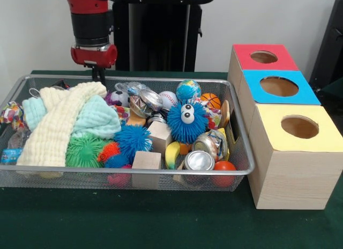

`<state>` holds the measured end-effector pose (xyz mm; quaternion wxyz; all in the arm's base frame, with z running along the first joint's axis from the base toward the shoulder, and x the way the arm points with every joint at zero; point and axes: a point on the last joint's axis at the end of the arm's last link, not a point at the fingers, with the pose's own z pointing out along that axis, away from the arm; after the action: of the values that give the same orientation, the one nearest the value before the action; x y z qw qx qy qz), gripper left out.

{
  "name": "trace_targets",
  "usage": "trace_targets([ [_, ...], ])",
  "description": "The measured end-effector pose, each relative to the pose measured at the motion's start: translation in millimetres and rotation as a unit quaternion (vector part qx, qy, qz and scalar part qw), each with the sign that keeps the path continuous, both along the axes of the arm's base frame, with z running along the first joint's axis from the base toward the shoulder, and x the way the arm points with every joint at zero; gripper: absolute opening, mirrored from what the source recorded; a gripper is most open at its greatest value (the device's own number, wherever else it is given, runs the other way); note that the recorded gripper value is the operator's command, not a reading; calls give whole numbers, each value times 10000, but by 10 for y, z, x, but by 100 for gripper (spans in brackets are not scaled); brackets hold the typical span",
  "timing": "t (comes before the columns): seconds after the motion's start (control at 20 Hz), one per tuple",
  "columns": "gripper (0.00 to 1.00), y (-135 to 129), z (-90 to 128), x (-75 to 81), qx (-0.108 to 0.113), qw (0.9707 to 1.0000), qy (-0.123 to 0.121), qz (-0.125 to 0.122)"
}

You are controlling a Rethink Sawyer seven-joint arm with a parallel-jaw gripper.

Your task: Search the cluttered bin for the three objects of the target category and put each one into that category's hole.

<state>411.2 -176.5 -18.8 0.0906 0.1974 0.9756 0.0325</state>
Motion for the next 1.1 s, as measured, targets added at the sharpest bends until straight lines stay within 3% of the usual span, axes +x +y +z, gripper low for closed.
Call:
trace_targets([
  [0.15, 0, 64, -121, 39, -40, 9999, 58, 150],
  [0.4, 0, 82, -296, 261, -227, 9991, 1, 366],
  [0.7, 0, -9, -372, 409, -312, 9988, -90, 367],
  [1.1, 0, -124, -351, 481, -404, 9985, 76, 359],
])
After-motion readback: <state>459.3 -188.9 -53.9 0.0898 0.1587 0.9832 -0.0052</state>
